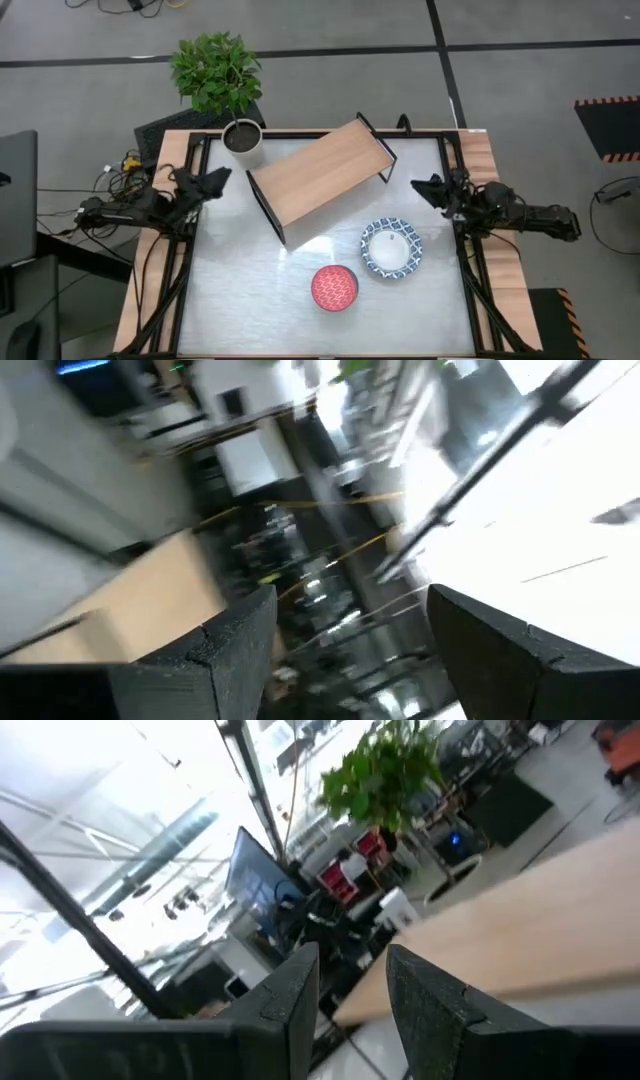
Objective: Place and stack bowls onto a shelf
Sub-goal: Put the white bowl on the shelf
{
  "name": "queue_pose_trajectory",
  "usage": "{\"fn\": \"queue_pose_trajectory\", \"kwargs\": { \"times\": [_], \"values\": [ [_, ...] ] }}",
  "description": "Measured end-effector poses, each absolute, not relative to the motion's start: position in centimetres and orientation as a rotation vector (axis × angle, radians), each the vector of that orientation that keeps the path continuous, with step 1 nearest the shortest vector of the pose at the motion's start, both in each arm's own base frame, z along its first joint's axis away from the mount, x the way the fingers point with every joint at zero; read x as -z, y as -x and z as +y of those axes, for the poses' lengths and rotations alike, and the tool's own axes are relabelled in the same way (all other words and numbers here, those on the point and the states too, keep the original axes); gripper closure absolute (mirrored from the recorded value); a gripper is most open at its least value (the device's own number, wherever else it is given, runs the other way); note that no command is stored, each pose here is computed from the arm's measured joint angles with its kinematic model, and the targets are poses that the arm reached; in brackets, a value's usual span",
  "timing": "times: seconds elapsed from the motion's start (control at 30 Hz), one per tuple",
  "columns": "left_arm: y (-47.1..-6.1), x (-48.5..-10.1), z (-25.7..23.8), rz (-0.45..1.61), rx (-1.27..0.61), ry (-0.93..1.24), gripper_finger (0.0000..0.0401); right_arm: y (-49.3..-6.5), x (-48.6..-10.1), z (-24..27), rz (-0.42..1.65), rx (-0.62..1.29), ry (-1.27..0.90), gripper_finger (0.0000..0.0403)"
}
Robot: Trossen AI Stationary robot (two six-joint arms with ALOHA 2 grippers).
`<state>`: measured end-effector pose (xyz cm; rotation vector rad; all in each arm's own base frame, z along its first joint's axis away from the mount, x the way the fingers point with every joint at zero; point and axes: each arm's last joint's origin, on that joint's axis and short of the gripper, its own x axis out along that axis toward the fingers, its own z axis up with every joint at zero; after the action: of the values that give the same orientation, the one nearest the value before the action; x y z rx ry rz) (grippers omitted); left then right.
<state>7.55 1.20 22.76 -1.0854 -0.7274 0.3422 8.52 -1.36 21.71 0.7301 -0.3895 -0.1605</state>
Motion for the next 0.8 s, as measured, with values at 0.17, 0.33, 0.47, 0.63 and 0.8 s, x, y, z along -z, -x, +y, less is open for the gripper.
{"fn": "queue_pose_trajectory", "kwargs": {
  "times": [0.17, 0.33, 0.47, 0.63, 0.8],
  "values": [
    [-6.5, -25.8, 1.2, -0.759, -0.29, 1.001, 0.0155, -7.6, -25.3, -1.6, -0.375, 0.229, -0.607, 0.0255],
    [-6.2, -28.1, 1.2, -0.762, -0.305, 0.931, 0.0155, -7.0, -29.3, -1.8, -0.211, 0.348, -0.467, 0.0252],
    [-6.7, -29.6, 1.1, -0.733, -0.31, 0.914, 0.0155, -7.3, -31.8, -2.0, 0.018, 0.42, -0.43, 0.0227],
    [-8.4, -31.2, 0.8, -0.658, -0.273, 0.888, 0.0155, -9.1, -33.1, -2.4, 0.341, 0.506, -0.499, 0.0174],
    [-10.0, -32.7, 0.6, -0.577, -0.278, 0.829, 0.0155, -11.3, -31.2, -2.5, 0.698, 0.582, -0.651, 0.0157]
  ]
}}
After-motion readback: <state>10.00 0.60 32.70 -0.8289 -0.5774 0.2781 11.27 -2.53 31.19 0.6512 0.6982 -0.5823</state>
